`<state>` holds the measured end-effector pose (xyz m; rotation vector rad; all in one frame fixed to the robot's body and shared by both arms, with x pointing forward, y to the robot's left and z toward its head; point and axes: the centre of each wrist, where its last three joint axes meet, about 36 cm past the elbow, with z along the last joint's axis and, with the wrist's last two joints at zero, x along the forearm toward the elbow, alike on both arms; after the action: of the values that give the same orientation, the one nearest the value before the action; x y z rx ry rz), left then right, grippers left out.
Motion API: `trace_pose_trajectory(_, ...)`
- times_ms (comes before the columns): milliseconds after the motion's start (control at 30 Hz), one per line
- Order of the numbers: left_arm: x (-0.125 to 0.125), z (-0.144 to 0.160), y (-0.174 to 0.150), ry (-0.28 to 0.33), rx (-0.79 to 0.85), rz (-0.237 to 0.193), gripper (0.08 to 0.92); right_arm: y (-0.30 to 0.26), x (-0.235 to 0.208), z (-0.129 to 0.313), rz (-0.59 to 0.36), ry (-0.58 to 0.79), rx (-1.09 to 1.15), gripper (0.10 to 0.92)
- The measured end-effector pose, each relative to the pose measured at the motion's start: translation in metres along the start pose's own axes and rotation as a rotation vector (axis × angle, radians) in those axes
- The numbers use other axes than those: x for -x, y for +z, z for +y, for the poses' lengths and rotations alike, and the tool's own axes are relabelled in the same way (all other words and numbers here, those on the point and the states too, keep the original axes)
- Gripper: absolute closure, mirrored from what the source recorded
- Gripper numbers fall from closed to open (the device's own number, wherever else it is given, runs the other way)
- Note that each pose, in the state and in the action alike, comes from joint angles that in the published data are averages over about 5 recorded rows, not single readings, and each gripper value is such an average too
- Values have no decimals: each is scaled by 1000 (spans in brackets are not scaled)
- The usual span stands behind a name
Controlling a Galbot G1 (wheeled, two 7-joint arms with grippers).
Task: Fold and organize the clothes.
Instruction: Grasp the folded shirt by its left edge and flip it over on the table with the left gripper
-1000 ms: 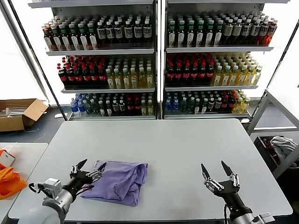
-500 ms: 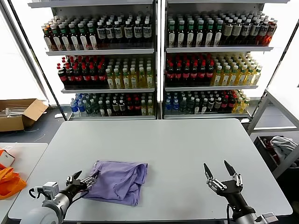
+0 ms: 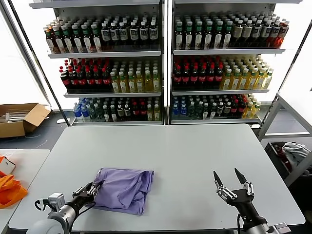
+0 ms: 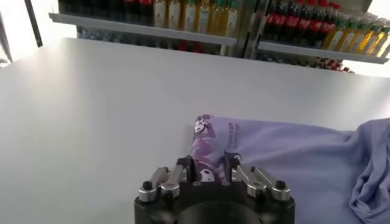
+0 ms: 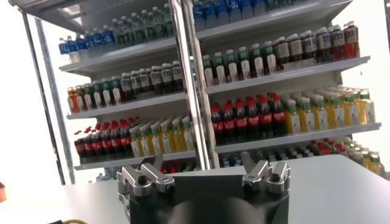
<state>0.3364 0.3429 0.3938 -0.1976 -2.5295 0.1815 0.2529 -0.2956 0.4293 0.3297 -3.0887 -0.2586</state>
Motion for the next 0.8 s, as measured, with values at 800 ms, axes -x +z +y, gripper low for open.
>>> trace_pose_trajectory(800,-75,142,-86,-286,-6,-204,888,6,6,-1,-10,-12,9,200)
